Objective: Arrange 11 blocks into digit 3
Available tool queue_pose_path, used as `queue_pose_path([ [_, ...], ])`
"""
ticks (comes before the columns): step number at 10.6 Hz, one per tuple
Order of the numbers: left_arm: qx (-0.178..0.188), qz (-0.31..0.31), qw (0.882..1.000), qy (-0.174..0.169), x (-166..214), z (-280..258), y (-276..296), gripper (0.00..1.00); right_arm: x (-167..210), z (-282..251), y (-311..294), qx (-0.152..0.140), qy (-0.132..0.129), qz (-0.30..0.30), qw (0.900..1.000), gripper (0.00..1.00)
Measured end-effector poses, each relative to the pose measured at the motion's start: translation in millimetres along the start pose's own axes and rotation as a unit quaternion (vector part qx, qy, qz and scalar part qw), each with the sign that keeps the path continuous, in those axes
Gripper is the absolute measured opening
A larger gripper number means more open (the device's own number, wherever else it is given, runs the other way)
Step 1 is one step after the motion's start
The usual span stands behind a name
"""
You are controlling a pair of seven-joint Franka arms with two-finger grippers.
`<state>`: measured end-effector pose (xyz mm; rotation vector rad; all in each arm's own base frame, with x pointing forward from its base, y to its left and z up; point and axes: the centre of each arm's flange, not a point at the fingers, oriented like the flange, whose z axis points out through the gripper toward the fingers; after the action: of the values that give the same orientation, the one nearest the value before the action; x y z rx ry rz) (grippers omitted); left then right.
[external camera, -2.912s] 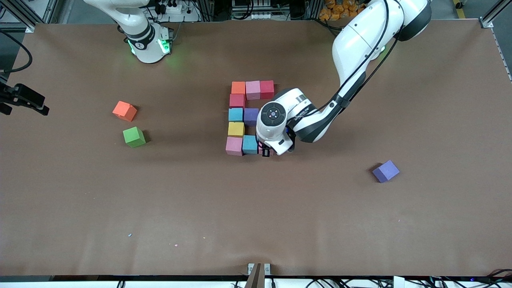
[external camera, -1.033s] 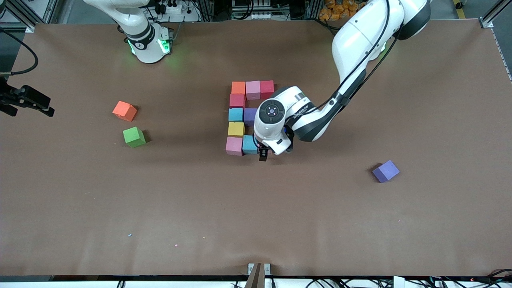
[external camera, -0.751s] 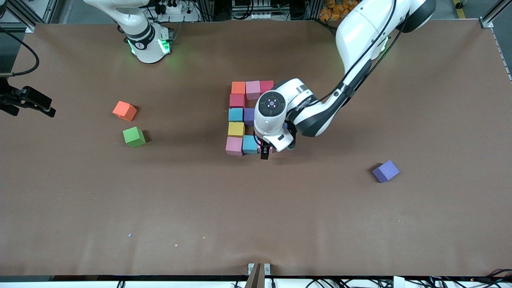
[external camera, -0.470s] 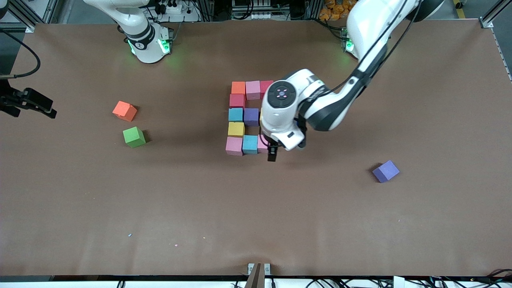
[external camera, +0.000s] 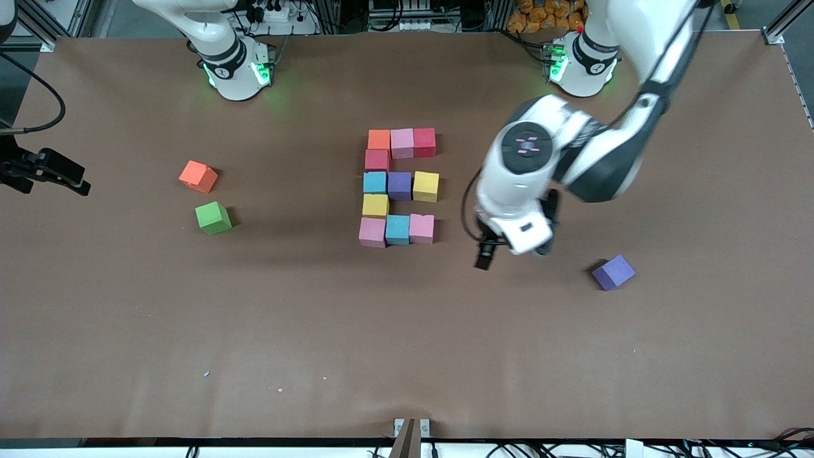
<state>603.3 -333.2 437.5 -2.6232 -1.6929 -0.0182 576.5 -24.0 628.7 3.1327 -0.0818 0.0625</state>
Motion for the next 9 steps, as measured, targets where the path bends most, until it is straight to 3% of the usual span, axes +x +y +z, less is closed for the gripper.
queue_pose_path([
  [2,0.027,0.092,0.995,0.007,69.2,-26.4,-15.8,1.00,-0.2,0.2,0.0,0.001,-0.001,-0.009,1.000,1.00],
  [5,0.049,0.212,0.976,0.008,148.0,-55.0,-40.9,1.00,-4.2,3.5,1.1,0.002,-0.019,-0.025,0.999,1.00],
  [7,0.058,0.300,0.952,0.010,167.9,-79.9,-58.3,1.00,-5.2,4.3,1.6,0.003,-0.024,-0.026,0.999,1.00],
  [9,0.061,0.397,0.916,0.017,173.6,-111.0,-75.6,1.00,-5.5,4.6,1.6,0.003,-0.026,-0.026,0.999,1.00],
])
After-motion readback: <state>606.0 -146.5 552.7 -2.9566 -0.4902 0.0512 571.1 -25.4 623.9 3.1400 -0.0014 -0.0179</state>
